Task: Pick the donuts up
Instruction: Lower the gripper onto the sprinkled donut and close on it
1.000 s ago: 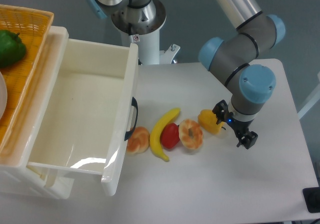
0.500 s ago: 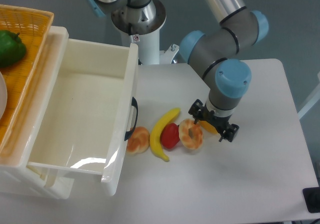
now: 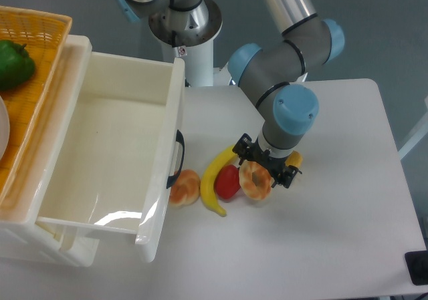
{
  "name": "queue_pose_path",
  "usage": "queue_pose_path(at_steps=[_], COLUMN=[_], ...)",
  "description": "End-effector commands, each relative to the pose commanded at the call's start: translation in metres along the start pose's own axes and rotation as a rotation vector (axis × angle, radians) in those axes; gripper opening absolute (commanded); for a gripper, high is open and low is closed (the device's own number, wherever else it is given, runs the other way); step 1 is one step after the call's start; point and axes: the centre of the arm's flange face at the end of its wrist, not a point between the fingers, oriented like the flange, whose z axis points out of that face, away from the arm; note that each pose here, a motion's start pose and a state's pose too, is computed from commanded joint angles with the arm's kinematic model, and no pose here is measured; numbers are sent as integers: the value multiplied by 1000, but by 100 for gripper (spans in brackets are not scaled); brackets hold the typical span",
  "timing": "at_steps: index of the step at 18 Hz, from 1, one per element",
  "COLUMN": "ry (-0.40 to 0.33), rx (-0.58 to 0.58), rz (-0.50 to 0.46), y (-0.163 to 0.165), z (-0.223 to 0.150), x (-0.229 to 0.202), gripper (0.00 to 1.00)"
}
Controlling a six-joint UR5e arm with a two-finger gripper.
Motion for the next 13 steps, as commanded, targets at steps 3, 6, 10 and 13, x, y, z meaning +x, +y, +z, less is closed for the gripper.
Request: queue_pose_path(at_steps=[3, 6, 10, 13], ry=[8, 11, -16, -41], rx=[-5, -5, 8, 15], rz=[-1, 0, 6, 7], y=[-1, -1, -1, -4], z=[6, 8, -6, -20], x=[-1, -2, -12, -22], gripper=[92, 54, 0, 0])
